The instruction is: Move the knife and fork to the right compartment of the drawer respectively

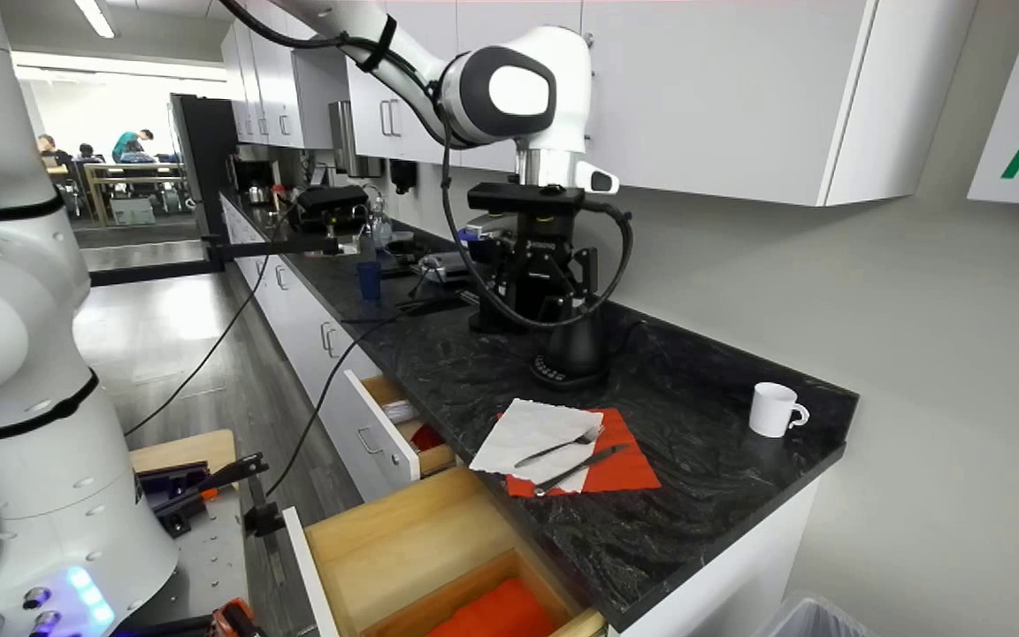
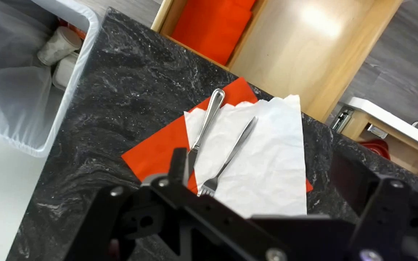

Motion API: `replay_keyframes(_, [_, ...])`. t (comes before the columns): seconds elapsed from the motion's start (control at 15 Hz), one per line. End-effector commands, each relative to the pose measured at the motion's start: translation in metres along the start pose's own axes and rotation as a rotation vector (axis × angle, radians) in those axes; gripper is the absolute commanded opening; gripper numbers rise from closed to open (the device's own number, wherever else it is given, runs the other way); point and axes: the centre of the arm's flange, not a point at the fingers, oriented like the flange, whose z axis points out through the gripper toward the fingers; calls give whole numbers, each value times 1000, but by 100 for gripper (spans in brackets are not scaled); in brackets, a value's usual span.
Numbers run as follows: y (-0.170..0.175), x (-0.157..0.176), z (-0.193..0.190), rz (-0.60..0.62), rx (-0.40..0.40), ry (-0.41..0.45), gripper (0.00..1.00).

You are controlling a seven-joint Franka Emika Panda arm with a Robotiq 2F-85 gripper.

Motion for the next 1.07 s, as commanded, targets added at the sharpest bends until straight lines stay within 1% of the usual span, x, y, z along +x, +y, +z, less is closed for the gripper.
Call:
replay_keyframes(0.0, [12,-14,24,-33,-25,24,100])
replay_keyframes(0.2, [14,-34,45,-12,-12,6,100])
replay_keyframes(0.27, [16,-14,36,-8,-2,-4,100])
replay_keyframes(0.33, [17,-18,41,-3,4,-11,100])
replay_keyframes(0.87, [14,-14,39,-11,1,-8,100])
replay_keyframes(1.0, [18,-7,58,14,26,-63,100])
